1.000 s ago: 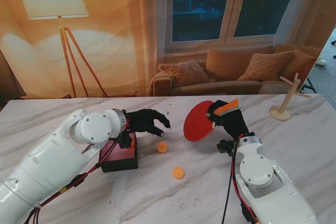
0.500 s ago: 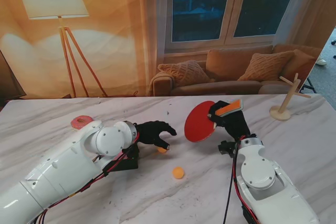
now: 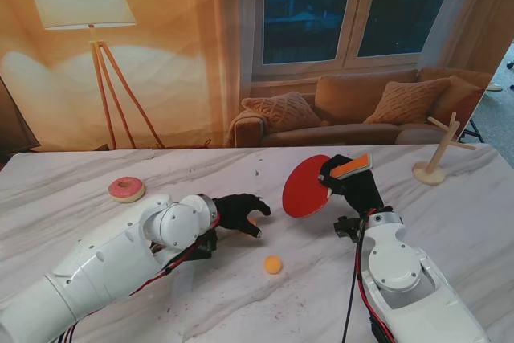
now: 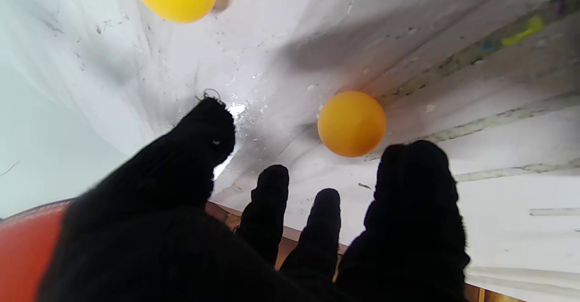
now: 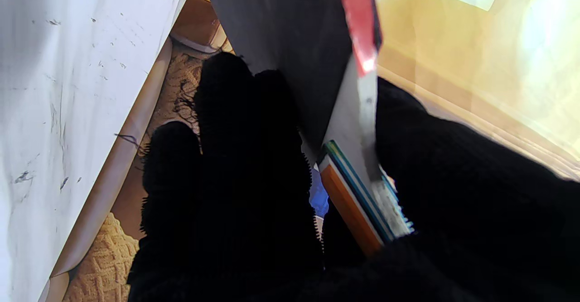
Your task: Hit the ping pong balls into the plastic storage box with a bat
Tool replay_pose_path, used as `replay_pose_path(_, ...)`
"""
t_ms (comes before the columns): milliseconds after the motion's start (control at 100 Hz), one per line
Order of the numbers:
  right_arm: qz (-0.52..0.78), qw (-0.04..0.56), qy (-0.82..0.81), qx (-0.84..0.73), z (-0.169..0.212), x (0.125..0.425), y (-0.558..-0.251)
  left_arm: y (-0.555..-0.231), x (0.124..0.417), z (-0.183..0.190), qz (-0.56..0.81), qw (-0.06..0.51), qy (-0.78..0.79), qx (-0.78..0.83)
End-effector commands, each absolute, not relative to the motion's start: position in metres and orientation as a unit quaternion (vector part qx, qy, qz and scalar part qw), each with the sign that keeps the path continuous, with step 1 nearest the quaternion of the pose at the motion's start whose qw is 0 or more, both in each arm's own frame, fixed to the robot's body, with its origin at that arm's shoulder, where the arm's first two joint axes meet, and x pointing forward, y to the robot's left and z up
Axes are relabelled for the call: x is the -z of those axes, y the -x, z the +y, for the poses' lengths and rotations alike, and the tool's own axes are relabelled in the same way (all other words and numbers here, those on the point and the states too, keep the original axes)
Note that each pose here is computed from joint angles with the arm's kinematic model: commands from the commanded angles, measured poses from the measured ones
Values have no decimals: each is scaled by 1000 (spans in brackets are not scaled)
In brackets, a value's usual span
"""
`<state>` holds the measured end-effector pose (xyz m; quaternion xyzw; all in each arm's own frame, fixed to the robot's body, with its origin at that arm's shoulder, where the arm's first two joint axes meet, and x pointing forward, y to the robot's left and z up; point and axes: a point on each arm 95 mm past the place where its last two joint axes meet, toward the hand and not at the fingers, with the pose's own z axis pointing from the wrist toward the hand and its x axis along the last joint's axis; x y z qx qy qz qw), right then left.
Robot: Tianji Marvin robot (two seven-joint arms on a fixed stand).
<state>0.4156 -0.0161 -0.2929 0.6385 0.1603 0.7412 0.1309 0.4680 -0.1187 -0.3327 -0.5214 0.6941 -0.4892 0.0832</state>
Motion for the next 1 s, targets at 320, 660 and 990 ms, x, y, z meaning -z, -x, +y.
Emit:
replay_pose_path(320,157,125,-641,-741,-14,293,-415,-475,346,-128,709,93,502,487)
replay_pose_path(660,154,125,-643,-740,-13,293,-415,-474,351,-132,721,105,484,485)
replay_pose_path(990,153,125,-644,-739,-13,294,-415,-473,360,-134,731,110,470,482)
